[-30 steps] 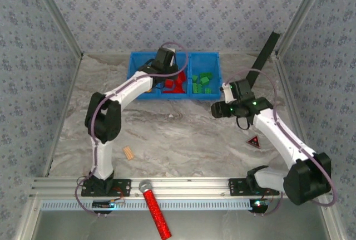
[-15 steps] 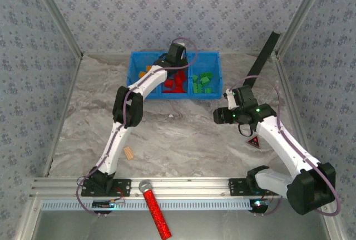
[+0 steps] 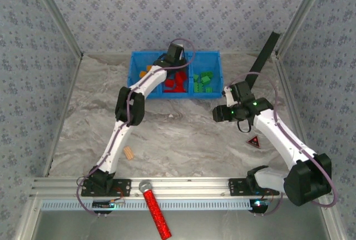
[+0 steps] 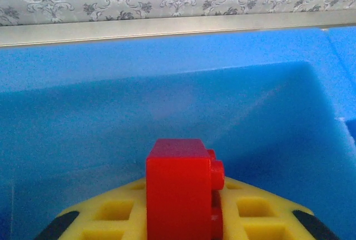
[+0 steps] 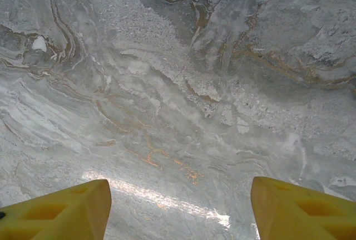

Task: Sort the legos into containers by color
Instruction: Place the lego in the container.

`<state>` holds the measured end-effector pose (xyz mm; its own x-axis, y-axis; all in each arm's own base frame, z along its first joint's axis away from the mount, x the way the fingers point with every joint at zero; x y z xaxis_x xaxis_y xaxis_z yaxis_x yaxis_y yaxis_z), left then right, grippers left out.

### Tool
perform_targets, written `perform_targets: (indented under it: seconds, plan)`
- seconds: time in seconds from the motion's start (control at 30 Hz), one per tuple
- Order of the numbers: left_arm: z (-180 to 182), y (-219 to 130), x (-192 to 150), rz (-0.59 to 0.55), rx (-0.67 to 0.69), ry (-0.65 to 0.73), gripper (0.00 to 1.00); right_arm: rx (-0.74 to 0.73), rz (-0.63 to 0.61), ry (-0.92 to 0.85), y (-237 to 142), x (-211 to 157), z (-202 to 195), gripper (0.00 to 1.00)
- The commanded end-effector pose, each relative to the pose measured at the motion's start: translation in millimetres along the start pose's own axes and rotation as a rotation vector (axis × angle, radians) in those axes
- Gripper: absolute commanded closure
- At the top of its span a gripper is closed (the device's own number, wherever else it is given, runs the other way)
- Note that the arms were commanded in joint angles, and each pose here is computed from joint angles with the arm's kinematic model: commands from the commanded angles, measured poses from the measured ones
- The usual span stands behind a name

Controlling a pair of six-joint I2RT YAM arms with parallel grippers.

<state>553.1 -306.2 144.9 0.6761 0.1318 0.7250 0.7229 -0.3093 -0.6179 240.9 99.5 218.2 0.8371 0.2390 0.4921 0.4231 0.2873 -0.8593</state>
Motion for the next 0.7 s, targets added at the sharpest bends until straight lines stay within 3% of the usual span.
perform_targets:
  seconds: [0.0, 0.17, 0.57, 0.67]
  plan:
    - [5, 3, -5, 0.019, -0.003, -0.017, 0.66, -0.022, 0.015, -0.022, -5, 3, -1, 0.31]
    - [2, -13, 7, 0.010, -0.007, 0.013, 0.43, -0.009, 0.023, -0.045, -5, 7, 1, 0.27]
    - [-15, -148, 81, -0.135, -0.021, 0.133, 0.34, 0.006, -0.058, -0.099, -21, 21, 5, 0.25]
    - [-16, -187, 86, -0.156, -0.041, 0.163, 0.33, -0.021, -0.090, -0.110, -21, 19, 3, 0.18]
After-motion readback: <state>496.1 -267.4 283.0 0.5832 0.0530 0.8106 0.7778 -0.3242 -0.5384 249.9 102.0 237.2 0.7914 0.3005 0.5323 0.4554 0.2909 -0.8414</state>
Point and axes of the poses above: each hand's point on the last joint's axis, 136 mm out from that joint toward the fingers, its own y axis out along the fingers, its own z axis along the line the jaws close on, x = y × z, the point moved 8 cm from there along -y, back along the fingers, and after that the axes turned 7 degrees about -y, right-handed, at the moved point
